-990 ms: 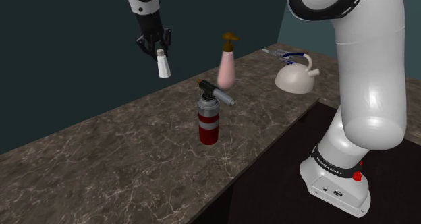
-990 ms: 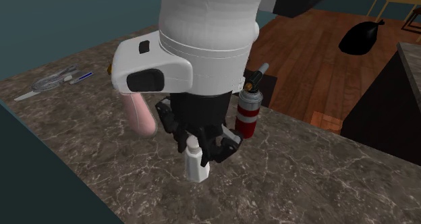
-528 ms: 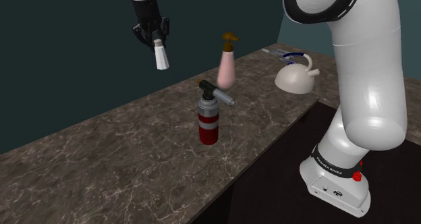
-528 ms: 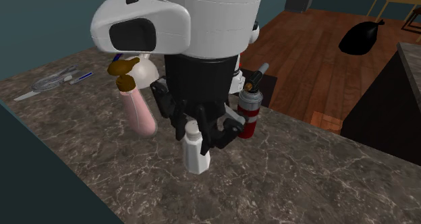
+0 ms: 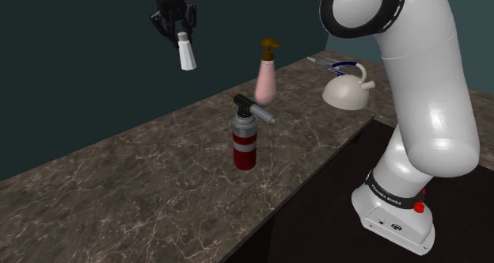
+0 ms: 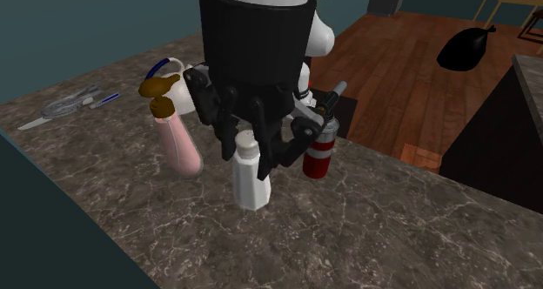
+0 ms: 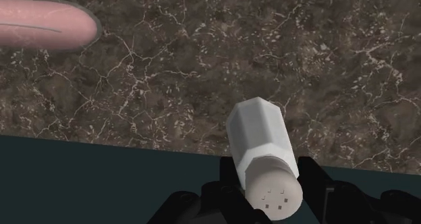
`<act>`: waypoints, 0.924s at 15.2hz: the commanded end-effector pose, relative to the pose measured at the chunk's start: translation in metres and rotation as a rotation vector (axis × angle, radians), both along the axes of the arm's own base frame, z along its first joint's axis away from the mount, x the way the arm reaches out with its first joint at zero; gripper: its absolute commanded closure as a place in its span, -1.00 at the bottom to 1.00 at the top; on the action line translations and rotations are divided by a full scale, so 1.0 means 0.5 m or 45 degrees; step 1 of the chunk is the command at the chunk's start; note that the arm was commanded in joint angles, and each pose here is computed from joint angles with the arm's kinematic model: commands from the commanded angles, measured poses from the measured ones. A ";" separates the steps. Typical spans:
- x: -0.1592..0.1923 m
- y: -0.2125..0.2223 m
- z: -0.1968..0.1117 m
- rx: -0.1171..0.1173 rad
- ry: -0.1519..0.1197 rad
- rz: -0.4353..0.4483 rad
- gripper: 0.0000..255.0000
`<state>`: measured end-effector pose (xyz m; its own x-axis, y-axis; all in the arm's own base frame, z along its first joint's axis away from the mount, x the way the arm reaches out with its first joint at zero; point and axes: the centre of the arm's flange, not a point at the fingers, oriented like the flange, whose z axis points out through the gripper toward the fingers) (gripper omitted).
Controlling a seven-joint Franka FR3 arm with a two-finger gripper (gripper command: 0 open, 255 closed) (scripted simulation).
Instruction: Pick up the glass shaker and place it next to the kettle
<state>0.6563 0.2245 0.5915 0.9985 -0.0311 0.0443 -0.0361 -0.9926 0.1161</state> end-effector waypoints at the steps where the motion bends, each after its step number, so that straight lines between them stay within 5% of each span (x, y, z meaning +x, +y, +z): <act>1: -0.002 -0.003 0.022 0.000 0.001 0.000 1.00; 14: -0.113 -0.299 0.030 0.000 0.001 0.000 1.00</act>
<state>0.6051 0.0864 0.6057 0.9985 -0.0324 0.0439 -0.0374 -0.9924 0.1170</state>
